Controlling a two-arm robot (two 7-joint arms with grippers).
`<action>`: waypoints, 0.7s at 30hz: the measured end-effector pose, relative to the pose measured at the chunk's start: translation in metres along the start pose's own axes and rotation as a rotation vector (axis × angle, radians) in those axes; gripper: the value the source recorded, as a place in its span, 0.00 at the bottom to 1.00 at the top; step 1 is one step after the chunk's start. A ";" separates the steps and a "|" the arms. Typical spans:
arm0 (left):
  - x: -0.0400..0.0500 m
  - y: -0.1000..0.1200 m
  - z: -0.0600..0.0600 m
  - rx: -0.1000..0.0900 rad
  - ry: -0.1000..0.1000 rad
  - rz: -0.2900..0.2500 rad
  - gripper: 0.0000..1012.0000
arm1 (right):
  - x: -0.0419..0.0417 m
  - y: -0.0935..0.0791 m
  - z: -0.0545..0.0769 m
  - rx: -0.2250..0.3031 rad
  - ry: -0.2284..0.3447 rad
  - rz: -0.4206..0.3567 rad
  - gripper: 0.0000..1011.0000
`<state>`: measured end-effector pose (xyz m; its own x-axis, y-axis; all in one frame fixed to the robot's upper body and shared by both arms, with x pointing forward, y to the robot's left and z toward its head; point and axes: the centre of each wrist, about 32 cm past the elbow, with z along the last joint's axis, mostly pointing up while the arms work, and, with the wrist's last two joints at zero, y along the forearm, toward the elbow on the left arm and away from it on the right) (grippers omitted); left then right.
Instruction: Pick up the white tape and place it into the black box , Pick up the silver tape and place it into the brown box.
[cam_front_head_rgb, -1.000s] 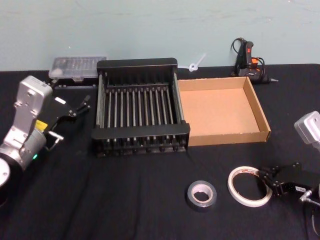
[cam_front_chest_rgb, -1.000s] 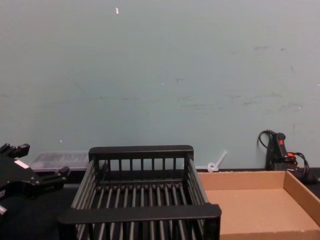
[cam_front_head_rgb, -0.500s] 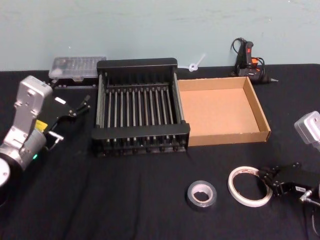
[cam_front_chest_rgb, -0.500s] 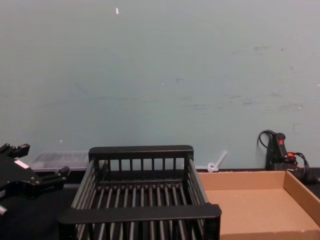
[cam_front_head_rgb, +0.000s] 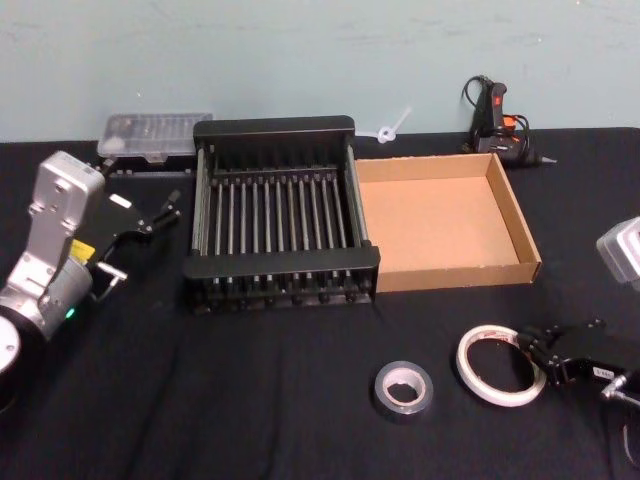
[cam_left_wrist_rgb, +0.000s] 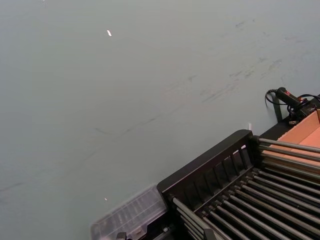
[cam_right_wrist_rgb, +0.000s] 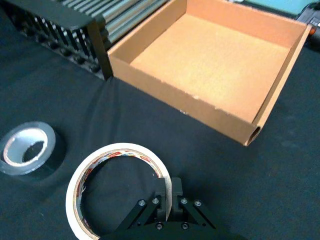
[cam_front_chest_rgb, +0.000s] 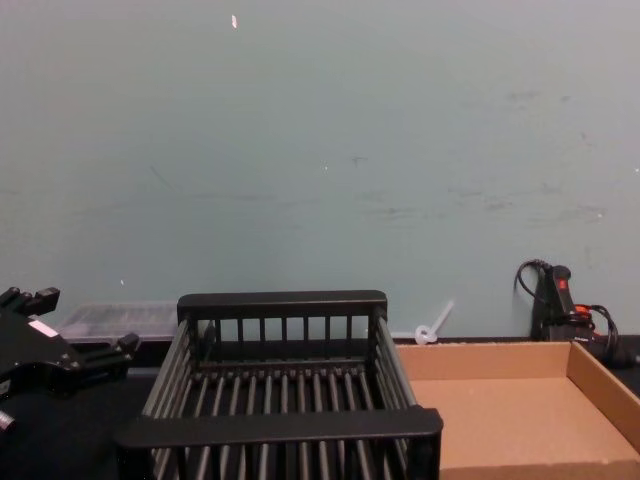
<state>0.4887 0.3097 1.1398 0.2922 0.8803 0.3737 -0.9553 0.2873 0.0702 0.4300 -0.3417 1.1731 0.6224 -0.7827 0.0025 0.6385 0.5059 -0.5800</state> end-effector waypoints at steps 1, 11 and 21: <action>0.0000 0.000 0.000 0.000 0.000 0.000 0.99 | 0.0001 -0.001 0.000 0.006 0.002 0.000 0.07; 0.0000 0.000 0.000 0.000 0.000 0.000 0.99 | 0.0022 -0.006 0.009 0.075 0.015 -0.016 0.07; 0.0000 0.000 0.000 0.000 0.000 0.000 0.99 | 0.0070 -0.003 0.027 0.152 -0.003 -0.042 0.07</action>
<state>0.4886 0.3097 1.1398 0.2923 0.8803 0.3737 -0.9553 0.2873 0.0704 0.4447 -0.3389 1.1965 0.5950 -0.8033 0.0266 0.7251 0.5222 -0.4489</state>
